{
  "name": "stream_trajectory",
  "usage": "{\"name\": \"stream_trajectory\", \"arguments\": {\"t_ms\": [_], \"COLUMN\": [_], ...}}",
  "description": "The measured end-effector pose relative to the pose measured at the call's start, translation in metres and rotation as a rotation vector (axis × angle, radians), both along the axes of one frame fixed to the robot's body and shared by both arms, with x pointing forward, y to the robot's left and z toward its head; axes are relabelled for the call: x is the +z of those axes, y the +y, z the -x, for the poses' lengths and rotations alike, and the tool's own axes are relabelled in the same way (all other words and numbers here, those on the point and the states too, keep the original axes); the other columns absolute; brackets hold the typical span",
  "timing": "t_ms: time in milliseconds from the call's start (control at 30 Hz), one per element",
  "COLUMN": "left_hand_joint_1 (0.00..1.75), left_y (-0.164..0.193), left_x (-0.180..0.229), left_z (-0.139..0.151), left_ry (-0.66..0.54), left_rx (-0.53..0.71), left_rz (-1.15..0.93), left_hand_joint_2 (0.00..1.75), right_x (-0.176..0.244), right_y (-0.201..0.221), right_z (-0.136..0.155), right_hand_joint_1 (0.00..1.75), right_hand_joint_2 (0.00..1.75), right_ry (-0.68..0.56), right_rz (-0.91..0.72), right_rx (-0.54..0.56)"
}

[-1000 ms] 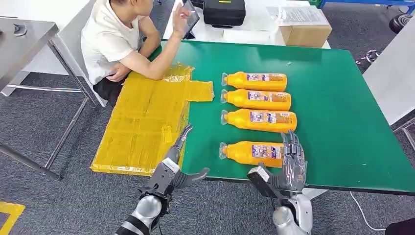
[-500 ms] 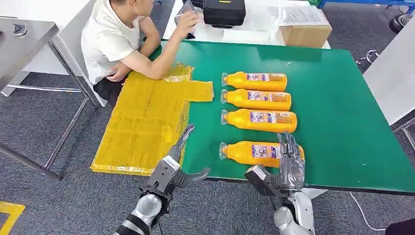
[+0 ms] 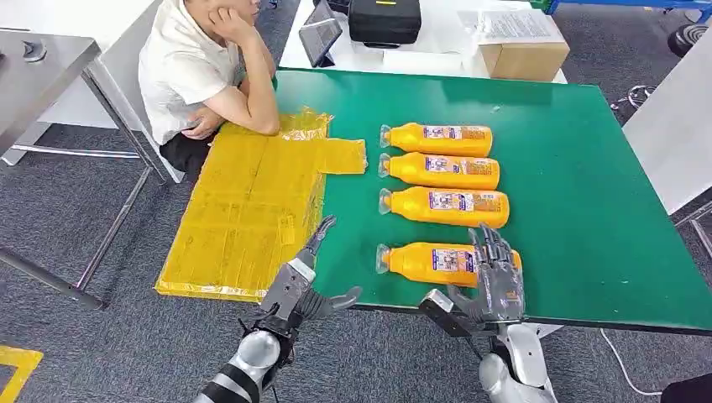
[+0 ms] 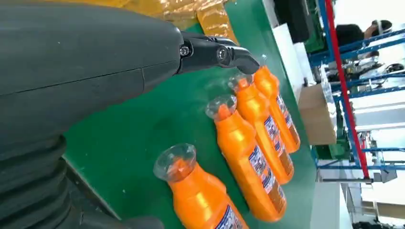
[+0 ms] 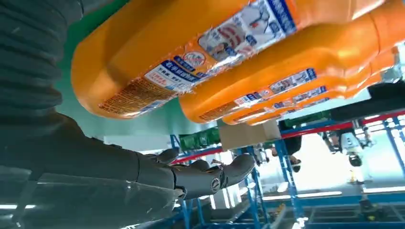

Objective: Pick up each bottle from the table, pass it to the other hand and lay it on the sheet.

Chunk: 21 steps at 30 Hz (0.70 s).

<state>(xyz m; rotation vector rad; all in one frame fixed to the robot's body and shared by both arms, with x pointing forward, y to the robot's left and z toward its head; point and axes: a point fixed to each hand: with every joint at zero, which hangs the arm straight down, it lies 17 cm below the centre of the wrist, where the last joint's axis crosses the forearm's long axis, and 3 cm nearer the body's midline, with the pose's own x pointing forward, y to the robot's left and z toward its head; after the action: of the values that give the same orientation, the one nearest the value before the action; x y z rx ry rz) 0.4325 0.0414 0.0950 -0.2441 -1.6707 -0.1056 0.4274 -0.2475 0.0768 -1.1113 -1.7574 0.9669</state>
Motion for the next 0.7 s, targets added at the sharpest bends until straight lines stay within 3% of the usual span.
{"name": "stream_trajectory", "arguments": {"t_ms": [333, 500, 700], "left_hand_joint_1": [0.0, 0.0, 0.0], "left_y": [-0.007, -0.01, -0.011], "left_x": [-0.002, -0.003, -0.003], "left_z": [0.002, 0.003, 0.003], "left_ry": [-0.008, -0.012, -0.012], "left_rx": [-0.026, -0.025, -0.029], "left_rz": [-0.02, -0.05, -0.058], "left_hand_joint_2": [1.75, 1.75, 1.75], "right_x": [-0.005, -0.031, -0.04], "right_y": [0.001, -0.015, -0.021], "right_z": [-0.001, -0.011, -0.013], "right_hand_joint_1": [0.0, 0.0, 0.0], "right_hand_joint_2": [1.75, 1.75, 1.75], "right_ry": [0.012, 0.115, 0.129], "right_rz": [0.028, 0.052, 0.099], "right_rx": [0.016, -0.048, -0.052]}}
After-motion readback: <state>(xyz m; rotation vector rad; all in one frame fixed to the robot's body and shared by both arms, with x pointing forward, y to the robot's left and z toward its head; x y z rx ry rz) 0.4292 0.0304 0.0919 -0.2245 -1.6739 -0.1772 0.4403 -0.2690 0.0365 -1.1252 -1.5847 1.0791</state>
